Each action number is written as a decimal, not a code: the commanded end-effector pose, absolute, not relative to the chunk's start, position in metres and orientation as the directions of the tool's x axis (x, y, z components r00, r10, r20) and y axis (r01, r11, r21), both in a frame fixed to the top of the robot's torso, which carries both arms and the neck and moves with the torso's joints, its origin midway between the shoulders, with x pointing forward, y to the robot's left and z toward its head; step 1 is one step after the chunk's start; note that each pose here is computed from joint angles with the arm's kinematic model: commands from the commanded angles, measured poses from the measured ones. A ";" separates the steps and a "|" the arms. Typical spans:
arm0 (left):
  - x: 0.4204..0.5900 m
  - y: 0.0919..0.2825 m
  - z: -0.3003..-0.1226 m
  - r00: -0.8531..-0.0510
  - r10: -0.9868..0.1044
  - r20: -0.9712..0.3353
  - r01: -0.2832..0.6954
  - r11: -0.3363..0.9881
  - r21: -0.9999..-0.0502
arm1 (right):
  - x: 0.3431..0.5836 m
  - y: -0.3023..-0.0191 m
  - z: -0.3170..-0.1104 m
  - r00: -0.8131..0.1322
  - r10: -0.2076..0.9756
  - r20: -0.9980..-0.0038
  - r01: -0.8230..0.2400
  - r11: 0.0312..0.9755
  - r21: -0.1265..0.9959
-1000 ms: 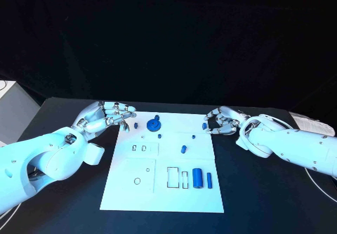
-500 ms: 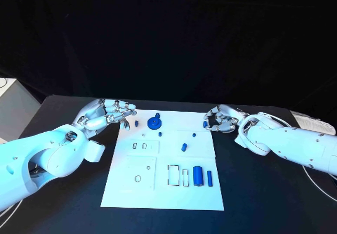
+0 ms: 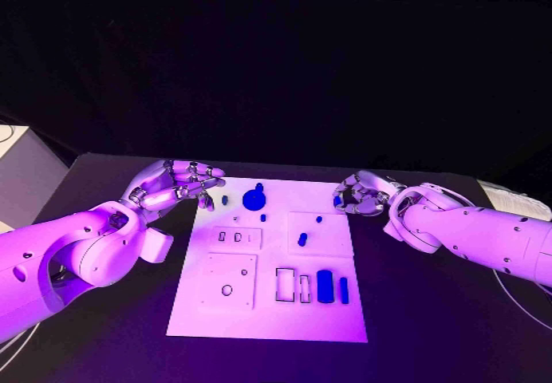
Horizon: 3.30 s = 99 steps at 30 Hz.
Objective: Assemble the parts on the task board
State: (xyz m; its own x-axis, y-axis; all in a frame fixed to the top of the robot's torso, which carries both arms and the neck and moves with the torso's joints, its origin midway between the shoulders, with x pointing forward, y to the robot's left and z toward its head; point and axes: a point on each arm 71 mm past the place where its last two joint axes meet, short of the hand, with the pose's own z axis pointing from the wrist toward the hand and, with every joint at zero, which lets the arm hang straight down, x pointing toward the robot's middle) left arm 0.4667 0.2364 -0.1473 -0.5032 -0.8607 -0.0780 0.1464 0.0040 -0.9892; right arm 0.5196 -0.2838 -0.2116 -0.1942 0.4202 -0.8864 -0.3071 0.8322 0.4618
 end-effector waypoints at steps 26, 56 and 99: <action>0.466 0.237 -0.146 -0.516 -0.853 -0.078 0.151 -0.001 -0.989 | 0.516 -0.276 -0.200 0.001 0.467 -0.884 -0.346 0.830 0.438; 0.477 0.227 -0.155 -0.477 -0.874 -0.089 0.120 0.036 -0.992 | 0.460 -0.090 -0.188 -0.193 0.448 -0.873 -0.373 0.790 0.487; 0.477 0.225 -0.156 -0.482 -0.871 -0.092 0.112 0.043 -0.993 | 0.447 -0.033 -0.230 -0.210 0.342 -0.916 -0.425 0.812 0.401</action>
